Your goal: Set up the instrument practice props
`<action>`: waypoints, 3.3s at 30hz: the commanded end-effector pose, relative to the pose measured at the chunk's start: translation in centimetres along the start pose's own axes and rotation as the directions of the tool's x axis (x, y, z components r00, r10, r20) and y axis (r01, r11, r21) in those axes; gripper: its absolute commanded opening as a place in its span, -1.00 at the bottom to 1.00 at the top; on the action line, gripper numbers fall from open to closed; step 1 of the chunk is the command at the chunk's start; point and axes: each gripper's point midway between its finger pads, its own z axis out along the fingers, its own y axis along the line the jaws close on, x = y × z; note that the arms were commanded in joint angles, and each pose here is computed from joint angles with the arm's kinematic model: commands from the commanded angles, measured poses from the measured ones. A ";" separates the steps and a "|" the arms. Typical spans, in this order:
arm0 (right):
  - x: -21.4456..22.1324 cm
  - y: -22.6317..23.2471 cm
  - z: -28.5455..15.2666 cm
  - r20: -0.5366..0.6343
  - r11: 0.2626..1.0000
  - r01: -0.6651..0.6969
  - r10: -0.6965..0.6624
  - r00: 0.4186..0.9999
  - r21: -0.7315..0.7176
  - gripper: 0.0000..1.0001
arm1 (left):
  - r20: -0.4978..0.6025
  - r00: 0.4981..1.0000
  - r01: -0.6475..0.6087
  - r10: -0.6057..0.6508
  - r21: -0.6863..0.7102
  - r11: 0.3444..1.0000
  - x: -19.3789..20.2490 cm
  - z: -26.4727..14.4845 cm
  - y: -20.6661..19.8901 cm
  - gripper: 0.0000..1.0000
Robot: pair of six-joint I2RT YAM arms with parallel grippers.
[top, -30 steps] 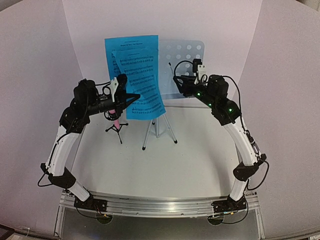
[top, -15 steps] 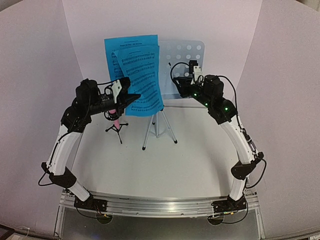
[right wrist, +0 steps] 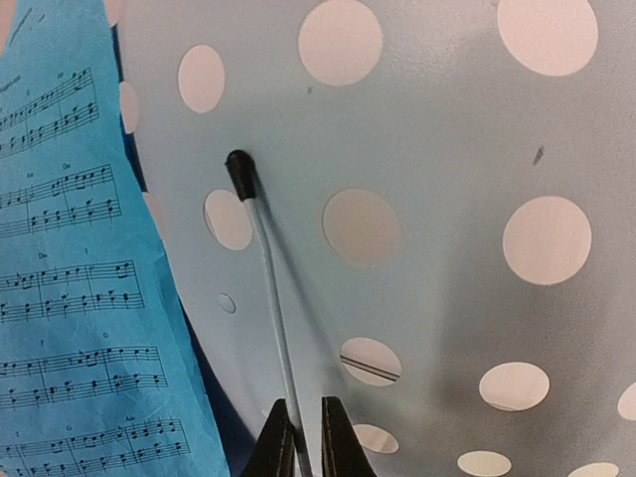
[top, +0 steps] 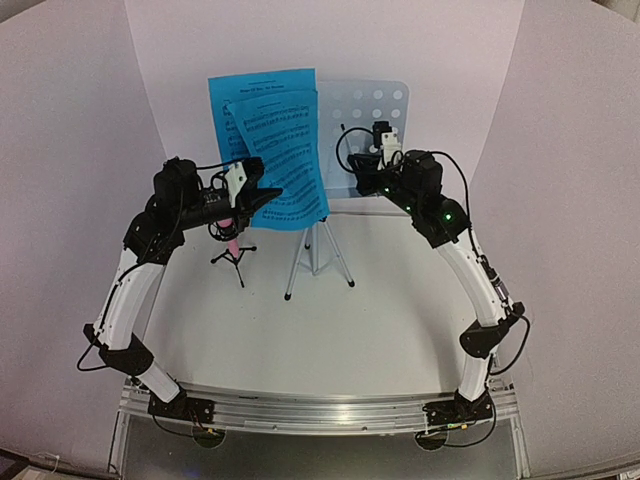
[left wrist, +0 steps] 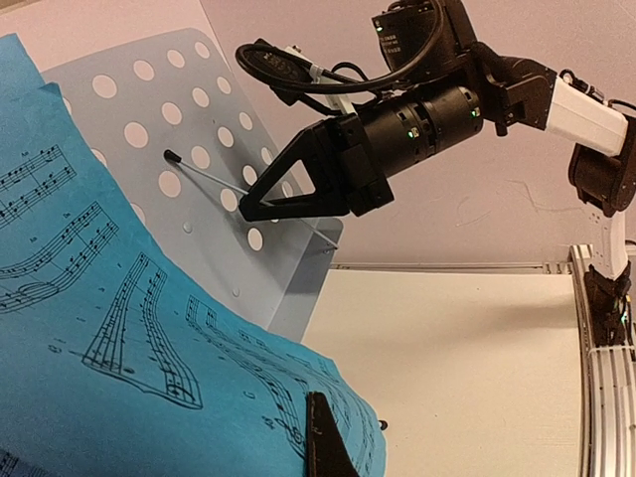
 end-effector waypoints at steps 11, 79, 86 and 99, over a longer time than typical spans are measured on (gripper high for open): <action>-2.0 1.6 -1.7 0.111 0.998 0.044 -0.038 0.993 -0.053 -1.00 | 0.046 0.977 -0.205 0.206 -0.020 0.978 -1.4 -0.1 0.5 -1.00; -7.5 1.0 -8.5 0.626 0.992 -0.039 0.108 0.773 -0.124 -1.00 | 0.048 0.996 -0.067 0.078 -0.196 0.978 0.9 4.1 6.3 -1.00; -6.4 2.1 -7.7 0.597 0.988 0.042 0.055 0.800 -0.147 -1.00 | 0.093 0.991 -0.072 0.093 -0.206 0.976 -0.5 4.7 7.0 -1.00; -7.0 3.3 -7.5 0.623 0.978 0.126 0.003 0.782 -0.163 -1.00 | 0.116 0.991 -0.046 0.068 -0.185 0.982 -0.4 5.5 7.0 -1.00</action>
